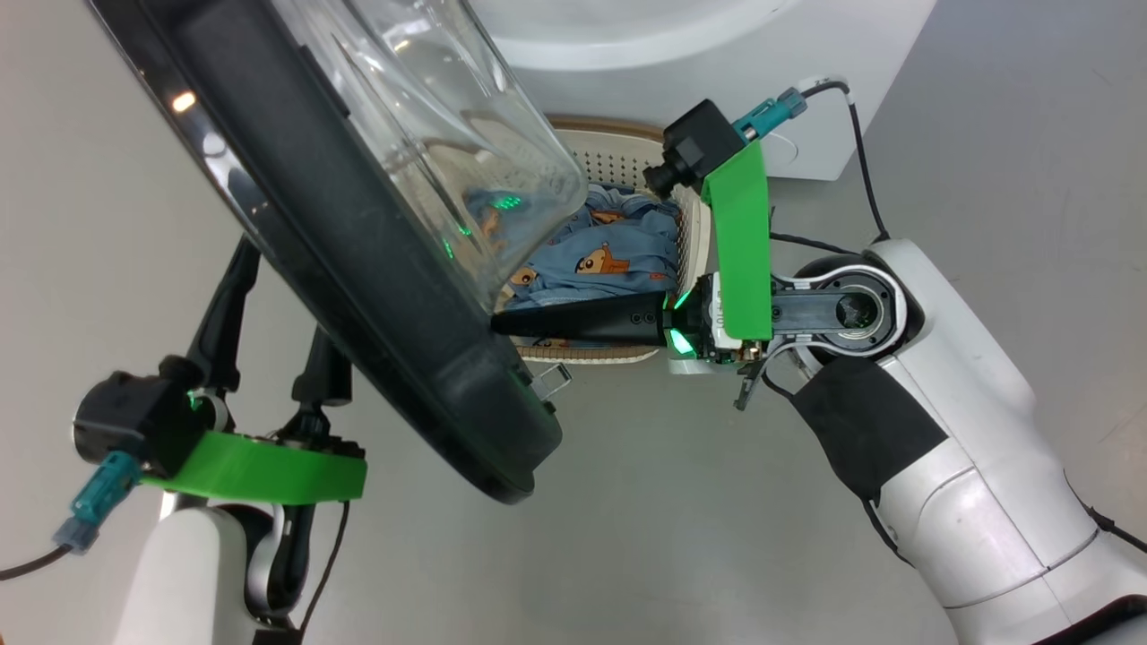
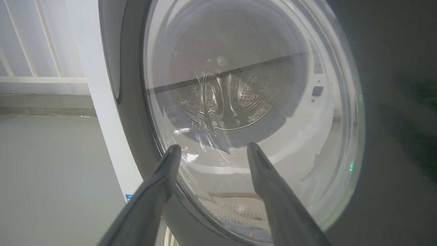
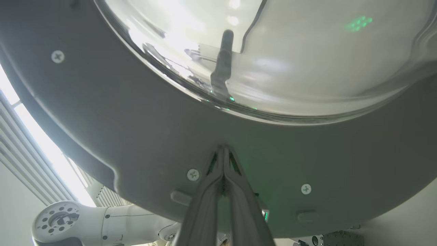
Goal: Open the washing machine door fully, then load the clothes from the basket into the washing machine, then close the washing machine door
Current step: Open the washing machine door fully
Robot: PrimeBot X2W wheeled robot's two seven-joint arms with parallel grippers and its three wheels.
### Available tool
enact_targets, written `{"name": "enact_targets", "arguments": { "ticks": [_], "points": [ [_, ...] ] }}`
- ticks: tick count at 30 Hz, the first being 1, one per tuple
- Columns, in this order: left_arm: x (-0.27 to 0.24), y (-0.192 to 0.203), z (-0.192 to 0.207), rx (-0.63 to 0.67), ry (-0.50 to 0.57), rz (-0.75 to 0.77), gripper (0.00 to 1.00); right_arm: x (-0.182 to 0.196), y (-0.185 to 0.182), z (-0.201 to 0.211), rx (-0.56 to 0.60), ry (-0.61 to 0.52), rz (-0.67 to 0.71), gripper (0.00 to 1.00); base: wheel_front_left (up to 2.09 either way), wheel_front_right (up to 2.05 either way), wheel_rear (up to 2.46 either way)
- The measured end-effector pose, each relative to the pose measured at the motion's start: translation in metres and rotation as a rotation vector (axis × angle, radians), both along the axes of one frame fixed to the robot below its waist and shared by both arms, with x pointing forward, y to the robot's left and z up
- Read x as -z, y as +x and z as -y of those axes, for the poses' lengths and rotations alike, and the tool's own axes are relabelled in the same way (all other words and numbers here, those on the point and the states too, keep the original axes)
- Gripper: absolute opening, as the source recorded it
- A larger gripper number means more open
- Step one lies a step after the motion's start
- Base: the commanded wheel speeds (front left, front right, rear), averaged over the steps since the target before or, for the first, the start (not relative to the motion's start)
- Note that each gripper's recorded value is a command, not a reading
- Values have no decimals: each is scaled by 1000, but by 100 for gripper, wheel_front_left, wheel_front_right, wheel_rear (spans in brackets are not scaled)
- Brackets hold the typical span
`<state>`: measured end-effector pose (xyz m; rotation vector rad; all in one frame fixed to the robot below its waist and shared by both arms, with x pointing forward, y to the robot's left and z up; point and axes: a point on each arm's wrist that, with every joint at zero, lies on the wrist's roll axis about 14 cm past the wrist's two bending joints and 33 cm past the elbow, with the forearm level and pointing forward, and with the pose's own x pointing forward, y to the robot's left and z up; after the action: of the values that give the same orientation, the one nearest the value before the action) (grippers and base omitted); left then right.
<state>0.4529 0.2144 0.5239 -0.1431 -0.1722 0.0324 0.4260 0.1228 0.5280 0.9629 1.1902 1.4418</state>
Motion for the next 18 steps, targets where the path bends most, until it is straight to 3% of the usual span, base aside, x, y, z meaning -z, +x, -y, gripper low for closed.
{"name": "enact_targets", "arguments": {
  "ticks": [18],
  "points": [
    [-7,-14,-1,-9,-24,7,100,-4,6,33,213,29,-70,0,0,0,0]
  ]
}}
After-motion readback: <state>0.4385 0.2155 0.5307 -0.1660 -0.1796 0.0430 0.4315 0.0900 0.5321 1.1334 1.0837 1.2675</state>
